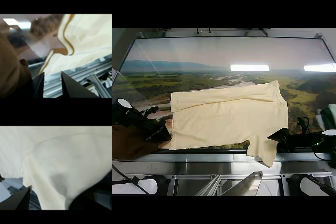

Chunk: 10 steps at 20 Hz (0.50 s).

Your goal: Fold the shirts.

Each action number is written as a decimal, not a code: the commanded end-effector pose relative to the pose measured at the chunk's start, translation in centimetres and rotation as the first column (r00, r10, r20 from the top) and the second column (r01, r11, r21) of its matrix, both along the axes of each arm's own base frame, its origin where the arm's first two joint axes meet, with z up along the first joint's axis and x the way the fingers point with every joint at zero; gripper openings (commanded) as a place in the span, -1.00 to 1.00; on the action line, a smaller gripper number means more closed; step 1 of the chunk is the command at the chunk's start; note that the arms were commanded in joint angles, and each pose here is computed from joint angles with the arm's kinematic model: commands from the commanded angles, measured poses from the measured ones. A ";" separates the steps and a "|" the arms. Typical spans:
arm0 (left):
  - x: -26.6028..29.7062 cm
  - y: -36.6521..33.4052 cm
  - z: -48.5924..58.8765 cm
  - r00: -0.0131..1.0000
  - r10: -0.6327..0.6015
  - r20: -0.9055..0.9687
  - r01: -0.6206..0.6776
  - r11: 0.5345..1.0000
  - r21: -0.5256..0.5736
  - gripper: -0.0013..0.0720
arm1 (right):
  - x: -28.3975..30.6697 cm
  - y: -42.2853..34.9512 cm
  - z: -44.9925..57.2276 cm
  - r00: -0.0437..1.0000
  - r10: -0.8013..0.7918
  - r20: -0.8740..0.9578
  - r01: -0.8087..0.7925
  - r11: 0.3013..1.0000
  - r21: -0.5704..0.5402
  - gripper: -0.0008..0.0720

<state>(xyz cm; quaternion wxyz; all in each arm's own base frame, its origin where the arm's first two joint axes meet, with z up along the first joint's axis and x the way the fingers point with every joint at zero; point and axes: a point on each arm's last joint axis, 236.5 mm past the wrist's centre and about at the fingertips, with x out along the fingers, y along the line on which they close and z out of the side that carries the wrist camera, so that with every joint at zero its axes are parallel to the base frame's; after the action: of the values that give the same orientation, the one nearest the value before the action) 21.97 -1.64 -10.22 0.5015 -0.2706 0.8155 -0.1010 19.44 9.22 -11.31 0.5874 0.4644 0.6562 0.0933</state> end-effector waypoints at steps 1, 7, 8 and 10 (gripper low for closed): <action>1.2 0.5 -1.6 0.998 -0.002 0.058 -0.003 0.996 0.088 -0.31 | 0.5 -0.4 -0.3 1.000 -0.010 0.021 0.011 1.000 -0.024 0.58; 2.3 -1.1 -2.4 0.991 -0.076 0.112 0.061 0.989 0.132 -0.31 | 0.4 -0.3 -0.2 1.000 -0.005 0.018 0.005 1.000 -0.015 0.58; 2.2 -1.4 -2.3 0.990 -0.090 0.108 0.076 0.989 0.126 -0.31 | 0.4 -0.2 -0.2 1.000 0.002 0.026 -0.001 1.000 -0.016 0.58; 1.8 -2.2 -2.2 0.984 -0.143 0.109 0.131 0.985 0.110 -0.32 | 0.5 -0.2 -0.1 0.999 0.004 0.032 -0.004 1.000 -0.014 0.58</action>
<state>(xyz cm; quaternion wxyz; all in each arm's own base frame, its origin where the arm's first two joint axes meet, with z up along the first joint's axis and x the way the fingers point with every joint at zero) 23.42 -3.30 -12.02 0.5424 -0.2056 0.8091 -0.0943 19.47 9.25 -11.27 0.5916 0.4601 0.6545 0.0997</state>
